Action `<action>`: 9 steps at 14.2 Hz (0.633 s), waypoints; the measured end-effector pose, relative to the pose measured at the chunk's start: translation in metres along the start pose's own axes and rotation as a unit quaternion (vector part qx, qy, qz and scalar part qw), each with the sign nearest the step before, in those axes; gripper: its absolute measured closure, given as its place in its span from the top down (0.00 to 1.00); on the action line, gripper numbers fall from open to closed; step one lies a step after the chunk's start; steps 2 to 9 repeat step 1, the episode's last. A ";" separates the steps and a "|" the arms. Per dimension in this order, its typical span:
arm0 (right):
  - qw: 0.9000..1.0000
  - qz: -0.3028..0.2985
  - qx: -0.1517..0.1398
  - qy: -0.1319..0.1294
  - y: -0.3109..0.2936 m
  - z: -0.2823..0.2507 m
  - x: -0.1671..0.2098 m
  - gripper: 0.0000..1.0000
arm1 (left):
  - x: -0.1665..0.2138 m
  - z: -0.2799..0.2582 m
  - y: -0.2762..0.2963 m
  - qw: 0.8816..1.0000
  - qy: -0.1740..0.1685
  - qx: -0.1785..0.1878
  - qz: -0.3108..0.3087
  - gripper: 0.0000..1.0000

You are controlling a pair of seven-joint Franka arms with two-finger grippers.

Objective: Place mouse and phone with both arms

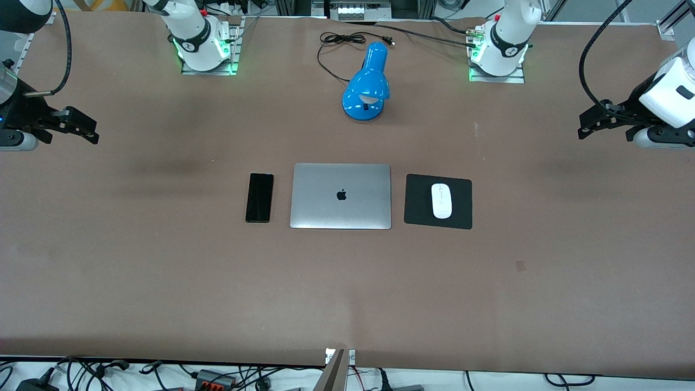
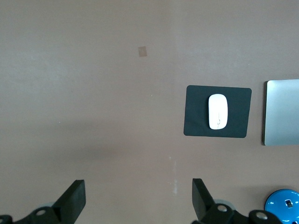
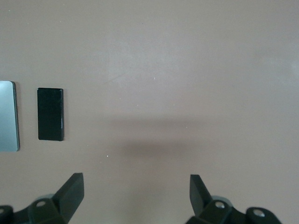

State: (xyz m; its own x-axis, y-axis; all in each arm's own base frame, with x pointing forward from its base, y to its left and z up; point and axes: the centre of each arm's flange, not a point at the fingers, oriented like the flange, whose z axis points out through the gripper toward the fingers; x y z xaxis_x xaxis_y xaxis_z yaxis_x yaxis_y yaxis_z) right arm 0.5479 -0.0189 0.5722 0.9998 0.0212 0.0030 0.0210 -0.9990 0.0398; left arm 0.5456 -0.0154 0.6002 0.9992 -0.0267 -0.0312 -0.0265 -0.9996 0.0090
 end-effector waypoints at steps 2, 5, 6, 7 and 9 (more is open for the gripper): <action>1.000 0.000 0.000 0.000 0.000 0.000 0.000 1.00 | 0.000 0.000 0.000 1.000 0.000 0.000 0.000 1.00; 1.000 0.000 0.000 0.000 0.000 0.000 0.000 1.00 | 0.000 0.000 0.000 1.000 0.000 0.000 0.000 1.00; 1.000 0.000 0.000 0.000 0.000 0.000 0.000 1.00 | 0.000 0.000 0.000 1.000 0.000 0.000 0.000 1.00; 1.000 0.000 0.000 0.000 0.000 0.000 0.000 1.00 | 0.000 0.000 0.000 1.000 0.000 0.000 0.000 1.00; 1.000 0.000 0.000 0.000 0.000 0.000 0.000 1.00 | 0.000 0.000 0.000 1.000 0.000 0.000 0.000 1.00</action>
